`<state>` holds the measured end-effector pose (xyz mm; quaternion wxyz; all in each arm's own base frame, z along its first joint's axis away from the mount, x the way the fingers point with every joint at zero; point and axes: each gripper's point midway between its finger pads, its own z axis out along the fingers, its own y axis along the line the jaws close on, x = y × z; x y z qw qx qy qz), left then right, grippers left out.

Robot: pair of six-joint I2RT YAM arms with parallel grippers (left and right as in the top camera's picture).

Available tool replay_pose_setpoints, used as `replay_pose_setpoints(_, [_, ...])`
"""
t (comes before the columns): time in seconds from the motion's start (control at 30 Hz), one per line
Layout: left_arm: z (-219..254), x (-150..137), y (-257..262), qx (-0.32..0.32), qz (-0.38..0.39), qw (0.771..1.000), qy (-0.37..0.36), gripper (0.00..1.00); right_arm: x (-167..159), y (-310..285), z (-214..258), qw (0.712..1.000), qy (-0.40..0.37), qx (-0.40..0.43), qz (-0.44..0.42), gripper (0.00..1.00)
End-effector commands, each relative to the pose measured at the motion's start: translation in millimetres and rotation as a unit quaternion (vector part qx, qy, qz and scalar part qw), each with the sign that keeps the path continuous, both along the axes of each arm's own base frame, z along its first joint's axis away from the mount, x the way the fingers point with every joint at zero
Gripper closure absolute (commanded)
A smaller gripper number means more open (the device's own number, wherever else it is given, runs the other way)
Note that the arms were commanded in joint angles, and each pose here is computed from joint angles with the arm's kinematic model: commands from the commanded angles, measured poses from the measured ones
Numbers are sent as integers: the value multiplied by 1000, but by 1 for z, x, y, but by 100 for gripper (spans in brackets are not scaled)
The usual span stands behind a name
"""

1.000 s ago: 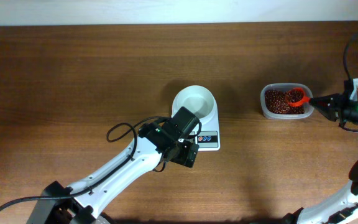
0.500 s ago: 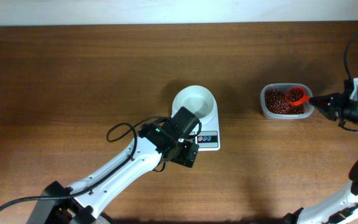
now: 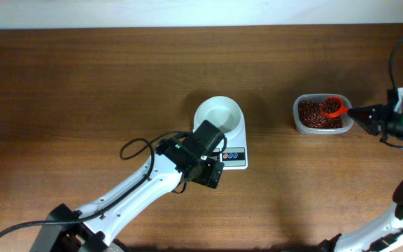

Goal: Scoop item into bowl and weigh 50g on scale

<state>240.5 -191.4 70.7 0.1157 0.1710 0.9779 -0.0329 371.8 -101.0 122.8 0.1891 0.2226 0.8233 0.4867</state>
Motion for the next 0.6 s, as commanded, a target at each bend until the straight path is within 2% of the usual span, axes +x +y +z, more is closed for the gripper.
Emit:
replay_pose_setpoints(0.0, [2, 0, 1, 1, -1, 1000, -5, 1, 5, -2, 8, 1000, -22, 6, 2, 96])
replay_pose_setpoints(0.57, [2, 0, 1, 1, -1, 1000, -5, 1, 9, 7, 31, 996, -73, 59, 5, 96])
